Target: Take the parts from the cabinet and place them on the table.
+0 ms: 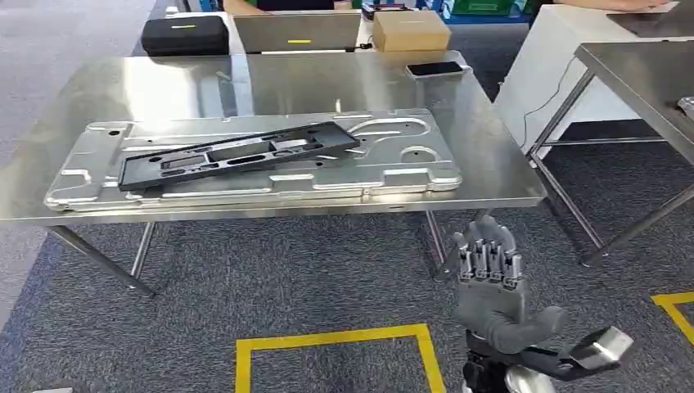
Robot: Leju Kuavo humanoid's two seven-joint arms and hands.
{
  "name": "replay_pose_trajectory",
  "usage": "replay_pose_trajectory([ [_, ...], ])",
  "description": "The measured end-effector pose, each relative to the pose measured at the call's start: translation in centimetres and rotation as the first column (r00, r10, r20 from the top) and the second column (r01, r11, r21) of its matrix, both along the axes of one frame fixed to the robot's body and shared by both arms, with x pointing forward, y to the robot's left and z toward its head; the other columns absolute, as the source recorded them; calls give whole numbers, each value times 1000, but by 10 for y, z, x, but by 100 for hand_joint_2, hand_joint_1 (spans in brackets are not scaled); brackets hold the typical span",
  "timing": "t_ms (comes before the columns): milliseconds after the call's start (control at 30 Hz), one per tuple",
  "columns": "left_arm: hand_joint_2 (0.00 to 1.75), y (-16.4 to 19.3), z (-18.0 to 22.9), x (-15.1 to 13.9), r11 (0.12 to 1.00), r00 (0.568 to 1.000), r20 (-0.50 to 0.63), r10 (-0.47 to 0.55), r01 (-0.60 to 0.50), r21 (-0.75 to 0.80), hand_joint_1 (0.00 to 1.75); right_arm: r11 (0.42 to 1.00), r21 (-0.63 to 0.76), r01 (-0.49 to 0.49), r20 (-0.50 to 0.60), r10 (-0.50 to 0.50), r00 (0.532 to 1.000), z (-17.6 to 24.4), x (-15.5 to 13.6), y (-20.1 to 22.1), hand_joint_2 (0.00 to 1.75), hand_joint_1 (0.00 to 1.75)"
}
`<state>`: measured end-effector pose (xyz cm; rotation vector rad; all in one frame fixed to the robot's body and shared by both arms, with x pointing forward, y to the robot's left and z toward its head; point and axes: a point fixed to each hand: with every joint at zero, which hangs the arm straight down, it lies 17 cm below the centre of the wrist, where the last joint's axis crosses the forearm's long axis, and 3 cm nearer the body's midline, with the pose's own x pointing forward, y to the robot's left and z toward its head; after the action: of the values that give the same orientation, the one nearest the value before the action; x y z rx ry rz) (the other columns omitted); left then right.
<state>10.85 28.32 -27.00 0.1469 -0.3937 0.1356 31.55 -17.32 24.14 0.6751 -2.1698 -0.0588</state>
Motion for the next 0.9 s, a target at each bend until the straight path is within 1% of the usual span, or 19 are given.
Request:
replay_pose_trajectory([
  [67,0,-1,0,0,1000,1000,0,15,-15,-3,0,1000,-9,-7,-102,6,995,-36,5,4,0,0],
  [233,0,-1,0,0,999,999,3,34,-34,0,0,996,-84,2,-278,-25,960,-109,12,10,0,0],
  [333,0,0,0,-2,999,999,-1,37,-37,4,0,990,-141,15,-391,-70,918,-162,10,5,0,0],
  [400,0,3,0,-5,999,999,-4,39,-39,10,0,984,-177,8,-461,-90,883,-195,6,3,0,0],
  [533,0,4,-1,-7,999,999,-7,47,-47,10,0,967,-253,-11,-582,-143,800,-256,-8,-5,0,0],
  [667,0,6,0,-5,999,999,-5,38,-38,17,0,951,-308,-23,-690,-207,693,-315,-23,-18,0,0],
  [800,0,7,1,2,999,999,7,44,-44,16,0,938,-343,-42,-764,-253,593,-357,-40,-29,0,0],
  [900,0,5,0,-3,999,999,-2,52,-52,12,0,928,-366,-69,-826,-290,484,-395,-70,-40,0,0],
])
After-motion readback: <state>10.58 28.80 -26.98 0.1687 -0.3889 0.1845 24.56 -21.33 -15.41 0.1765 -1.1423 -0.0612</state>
